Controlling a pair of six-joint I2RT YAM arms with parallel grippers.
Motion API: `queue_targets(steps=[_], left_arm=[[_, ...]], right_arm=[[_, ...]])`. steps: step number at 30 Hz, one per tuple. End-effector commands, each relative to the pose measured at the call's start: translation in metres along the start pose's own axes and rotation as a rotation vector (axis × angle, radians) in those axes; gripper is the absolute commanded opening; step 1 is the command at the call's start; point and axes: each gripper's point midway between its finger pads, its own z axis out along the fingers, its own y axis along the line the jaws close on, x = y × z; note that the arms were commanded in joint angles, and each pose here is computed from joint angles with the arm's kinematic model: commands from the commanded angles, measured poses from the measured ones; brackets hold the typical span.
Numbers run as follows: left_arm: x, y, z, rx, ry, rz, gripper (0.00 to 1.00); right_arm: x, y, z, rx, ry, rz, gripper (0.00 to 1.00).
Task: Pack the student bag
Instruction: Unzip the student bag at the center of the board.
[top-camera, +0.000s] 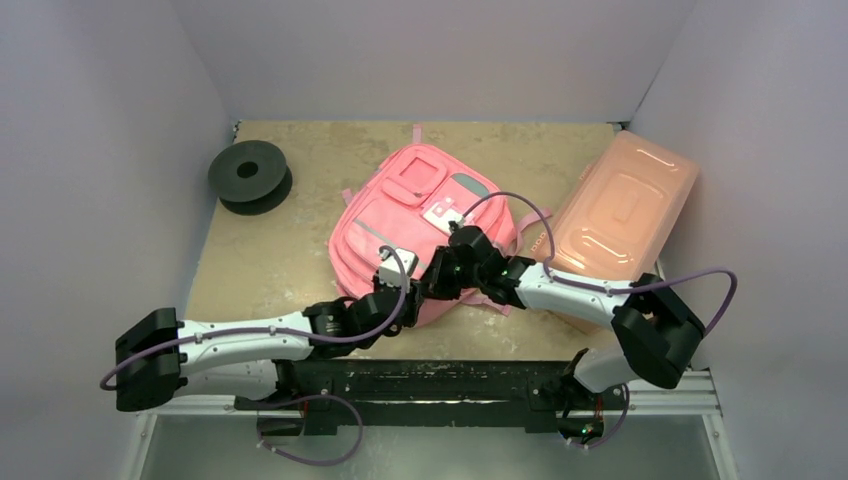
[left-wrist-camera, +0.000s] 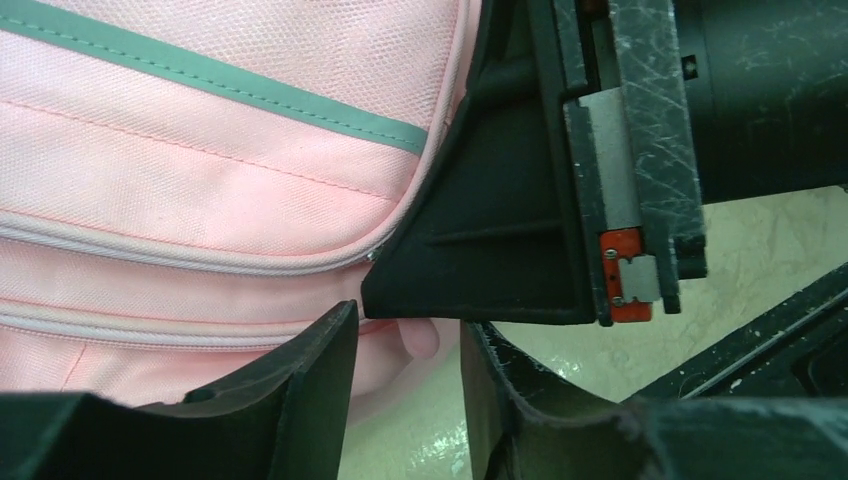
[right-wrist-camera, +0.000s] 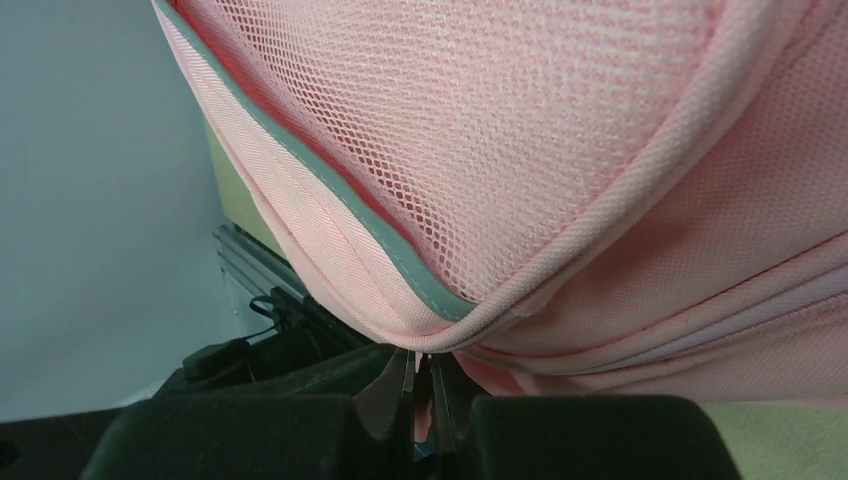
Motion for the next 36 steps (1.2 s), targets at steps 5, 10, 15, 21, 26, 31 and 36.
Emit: queue_targets(steps=[5, 10, 15, 21, 26, 31, 36], left_arm=[[-0.017, 0.003, 0.013, -0.136, 0.0, 0.107, 0.32], [-0.006, -0.004, 0.016, -0.101, 0.028, 0.112, 0.39], [-0.011, -0.006, 0.02, -0.108, 0.024, 0.161, 0.36], [-0.022, -0.009, 0.025, -0.135, 0.013, 0.203, 0.32], [-0.035, -0.003, 0.023, -0.199, -0.01, 0.212, 0.0], [-0.027, 0.019, 0.012, -0.249, -0.029, 0.153, 0.0], [-0.015, 0.022, 0.004, -0.191, -0.029, 0.112, 0.0]], right_arm=[[0.001, 0.014, -0.006, -0.05, -0.005, 0.139, 0.07], [-0.004, 0.021, -0.01, -0.069, -0.023, 0.156, 0.08], [-0.005, 0.022, -0.012, -0.078, -0.036, 0.176, 0.08], [-0.006, 0.017, -0.012, -0.059, -0.045, 0.172, 0.09], [-0.006, 0.009, -0.012, -0.041, -0.067, 0.144, 0.24], [-0.024, -0.02, -0.025, 0.061, -0.156, 0.086, 0.59], [-0.052, -0.026, -0.039, 0.028, -0.251, 0.099, 0.7]])
